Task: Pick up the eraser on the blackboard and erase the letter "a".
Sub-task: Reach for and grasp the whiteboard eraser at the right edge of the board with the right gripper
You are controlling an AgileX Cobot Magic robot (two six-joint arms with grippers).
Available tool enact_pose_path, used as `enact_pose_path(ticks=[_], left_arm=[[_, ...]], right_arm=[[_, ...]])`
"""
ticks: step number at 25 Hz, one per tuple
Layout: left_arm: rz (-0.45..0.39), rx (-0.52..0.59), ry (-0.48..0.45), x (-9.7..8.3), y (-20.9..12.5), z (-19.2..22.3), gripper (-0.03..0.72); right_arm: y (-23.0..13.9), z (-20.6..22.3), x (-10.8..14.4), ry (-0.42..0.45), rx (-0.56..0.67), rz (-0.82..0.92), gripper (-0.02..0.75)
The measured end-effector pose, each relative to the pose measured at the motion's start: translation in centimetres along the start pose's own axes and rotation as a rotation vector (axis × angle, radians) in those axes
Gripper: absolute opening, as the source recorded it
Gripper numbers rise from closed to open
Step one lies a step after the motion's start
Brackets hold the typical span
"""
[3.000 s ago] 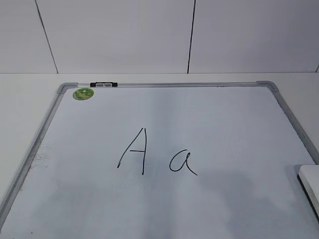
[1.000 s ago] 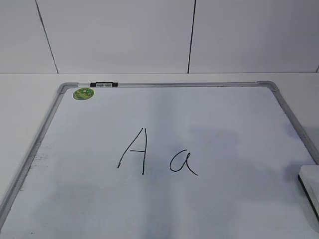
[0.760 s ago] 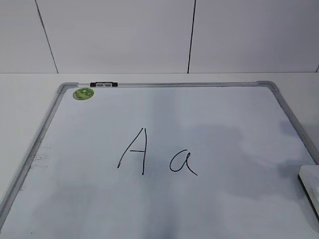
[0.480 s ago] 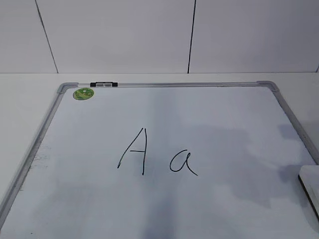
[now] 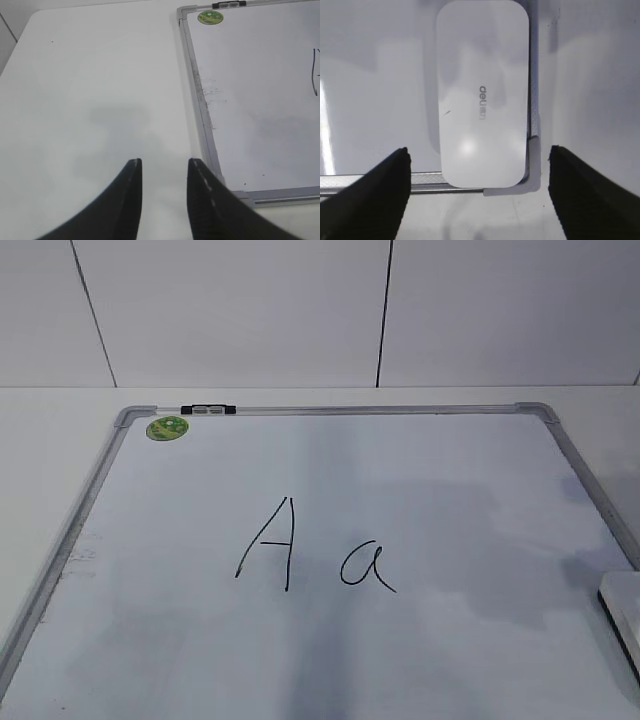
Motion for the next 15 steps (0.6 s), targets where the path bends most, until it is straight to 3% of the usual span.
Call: enact_pose_path(ticks=[15], left_arm=[[0.000,0.000,0.000,0.0,0.0,0.0,0.239]], right_arm=[[2.1,3.8,0.1,-0.024,0.149,0.002,0.678]])
Point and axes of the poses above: a point on each arm's last joint axis where the gripper is mounted, z pointing out along that axis toward the gripper, x along the wrist's bending axis when the last joint is at zero, y = z × x, the point moved 7 cm from there along z, pointing out along that axis toward the gripper, and after that the axes turned 2 degrees about z, right-handed, at the moved point
